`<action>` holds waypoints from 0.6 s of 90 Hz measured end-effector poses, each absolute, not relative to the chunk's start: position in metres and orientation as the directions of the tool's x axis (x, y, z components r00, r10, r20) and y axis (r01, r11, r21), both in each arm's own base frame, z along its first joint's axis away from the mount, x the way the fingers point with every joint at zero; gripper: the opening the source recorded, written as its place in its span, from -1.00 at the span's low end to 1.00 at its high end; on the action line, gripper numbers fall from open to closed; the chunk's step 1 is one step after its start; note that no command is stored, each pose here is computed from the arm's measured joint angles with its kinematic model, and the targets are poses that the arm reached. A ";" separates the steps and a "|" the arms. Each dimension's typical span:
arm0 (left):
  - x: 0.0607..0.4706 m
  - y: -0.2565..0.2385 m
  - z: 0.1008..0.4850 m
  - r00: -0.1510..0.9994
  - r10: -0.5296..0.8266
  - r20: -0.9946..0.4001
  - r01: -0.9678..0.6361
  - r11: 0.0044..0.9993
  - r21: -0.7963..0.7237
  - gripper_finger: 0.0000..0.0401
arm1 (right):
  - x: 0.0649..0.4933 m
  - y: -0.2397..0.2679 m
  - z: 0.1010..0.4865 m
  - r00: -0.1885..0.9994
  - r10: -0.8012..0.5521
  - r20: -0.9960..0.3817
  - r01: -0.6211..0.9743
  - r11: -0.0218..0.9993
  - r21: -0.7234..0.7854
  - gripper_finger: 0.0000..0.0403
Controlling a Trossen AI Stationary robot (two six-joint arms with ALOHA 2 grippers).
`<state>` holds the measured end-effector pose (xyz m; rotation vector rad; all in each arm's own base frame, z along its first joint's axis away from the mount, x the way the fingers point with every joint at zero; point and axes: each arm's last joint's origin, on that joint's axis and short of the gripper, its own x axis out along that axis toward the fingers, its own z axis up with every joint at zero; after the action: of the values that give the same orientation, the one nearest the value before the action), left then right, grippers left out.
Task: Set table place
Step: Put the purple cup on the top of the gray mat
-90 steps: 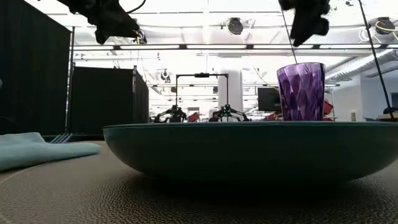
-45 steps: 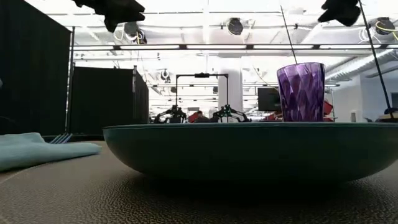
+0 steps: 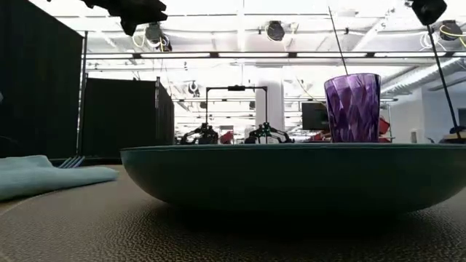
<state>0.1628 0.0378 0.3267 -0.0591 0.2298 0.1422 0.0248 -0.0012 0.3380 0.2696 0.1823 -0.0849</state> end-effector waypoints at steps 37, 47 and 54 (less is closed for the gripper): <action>0.121 0.022 0.313 0.997 0.078 -0.004 -0.078 0.997 -0.026 -0.42 | 0.009 0.004 0.341 0.996 0.051 -0.077 -0.033 0.975 0.218 -0.20; 0.111 0.019 0.301 0.994 0.071 0.083 -0.069 0.997 -0.036 -0.42 | 0.013 0.005 0.342 0.994 0.081 0.076 -0.090 0.987 0.135 -0.20; 0.106 0.018 0.295 0.992 0.071 0.104 -0.068 0.997 -0.034 -0.42 | 0.023 0.004 0.333 0.979 0.124 0.162 -0.133 0.990 0.047 -0.20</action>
<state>0.1060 0.0178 0.2951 -0.0299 -0.1049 0.0697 0.0227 0.0044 0.3332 0.0576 -0.1595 0.1295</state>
